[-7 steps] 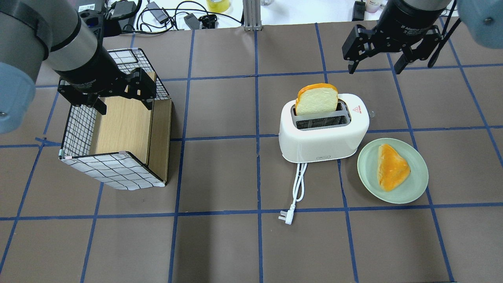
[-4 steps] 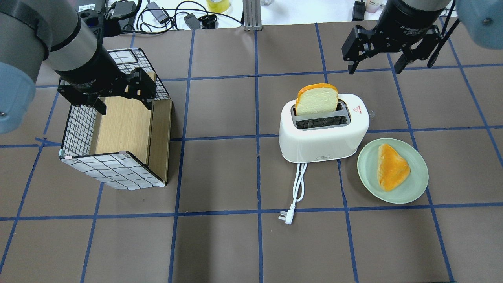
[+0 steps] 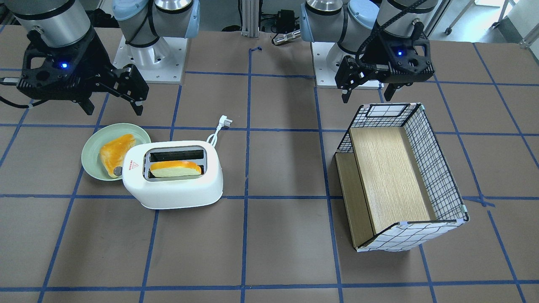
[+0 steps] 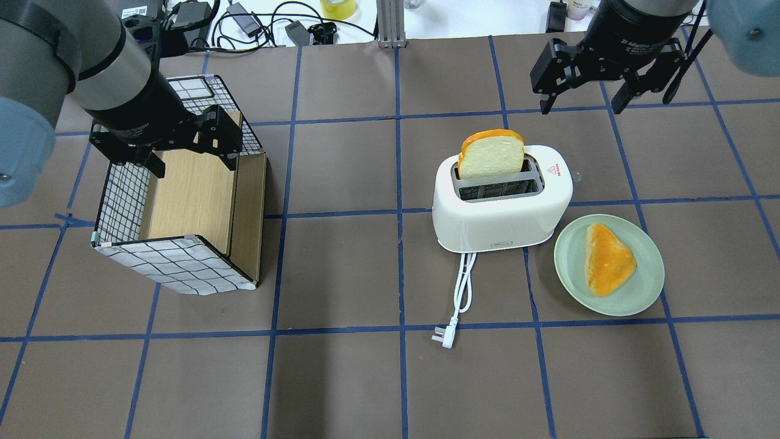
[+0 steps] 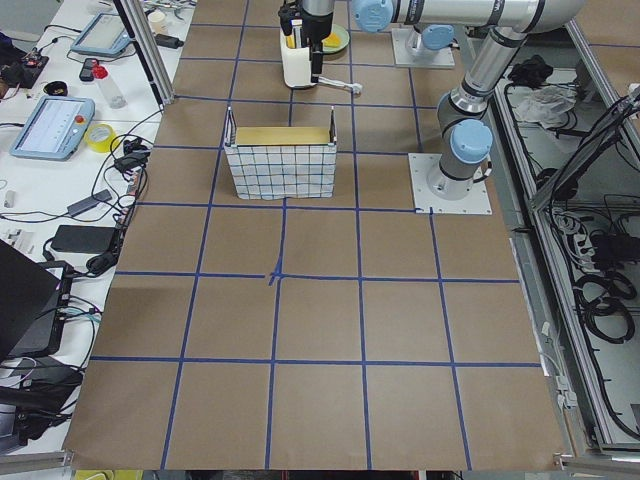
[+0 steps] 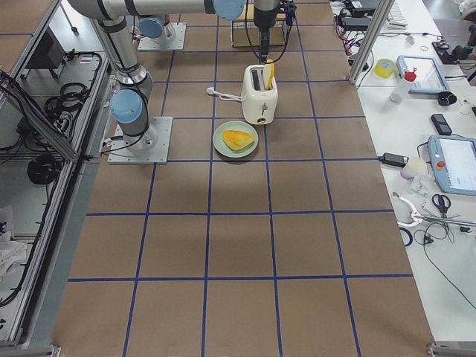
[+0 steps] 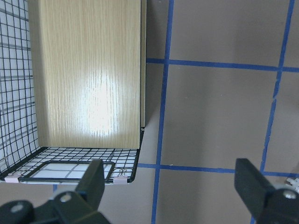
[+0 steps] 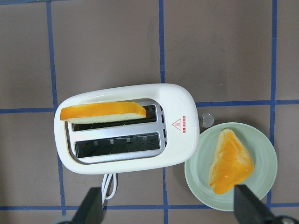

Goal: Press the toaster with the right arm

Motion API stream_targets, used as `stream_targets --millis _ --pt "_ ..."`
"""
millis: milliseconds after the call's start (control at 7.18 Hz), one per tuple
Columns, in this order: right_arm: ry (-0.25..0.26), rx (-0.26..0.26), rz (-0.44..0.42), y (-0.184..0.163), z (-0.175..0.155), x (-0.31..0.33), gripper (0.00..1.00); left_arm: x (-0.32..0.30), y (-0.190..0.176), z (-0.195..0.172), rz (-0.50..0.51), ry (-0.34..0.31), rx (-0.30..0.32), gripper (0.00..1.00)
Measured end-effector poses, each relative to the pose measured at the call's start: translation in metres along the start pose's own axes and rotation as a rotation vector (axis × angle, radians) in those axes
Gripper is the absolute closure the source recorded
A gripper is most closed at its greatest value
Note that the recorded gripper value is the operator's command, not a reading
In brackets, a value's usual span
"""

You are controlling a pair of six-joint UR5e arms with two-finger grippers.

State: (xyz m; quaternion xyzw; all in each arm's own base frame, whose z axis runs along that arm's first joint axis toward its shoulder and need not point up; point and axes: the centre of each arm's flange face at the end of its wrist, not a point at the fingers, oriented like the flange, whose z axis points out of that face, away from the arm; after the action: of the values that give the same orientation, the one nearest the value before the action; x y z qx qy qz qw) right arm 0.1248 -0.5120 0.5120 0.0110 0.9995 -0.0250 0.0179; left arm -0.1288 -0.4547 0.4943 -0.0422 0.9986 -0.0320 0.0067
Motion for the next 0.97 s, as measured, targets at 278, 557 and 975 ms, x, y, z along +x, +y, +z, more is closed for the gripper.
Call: stream_targets --millis 278,557,975 --pt "-0.001 0.012 -0.003 -0.002 -0.001 0.001 0.31 0.0 0.0 0.0 0.0 0.0 0.0 0.0" --pt "0.025 0.045 -0.049 -0.006 -0.003 0.006 0.94 0.0 0.0 0.0 0.0 0.0 0.0 0.0" --pt "0.052 0.05 -0.067 -0.012 -0.003 0.027 1.0 0.0 0.0 0.0 0.0 0.0 0.0 0.0"
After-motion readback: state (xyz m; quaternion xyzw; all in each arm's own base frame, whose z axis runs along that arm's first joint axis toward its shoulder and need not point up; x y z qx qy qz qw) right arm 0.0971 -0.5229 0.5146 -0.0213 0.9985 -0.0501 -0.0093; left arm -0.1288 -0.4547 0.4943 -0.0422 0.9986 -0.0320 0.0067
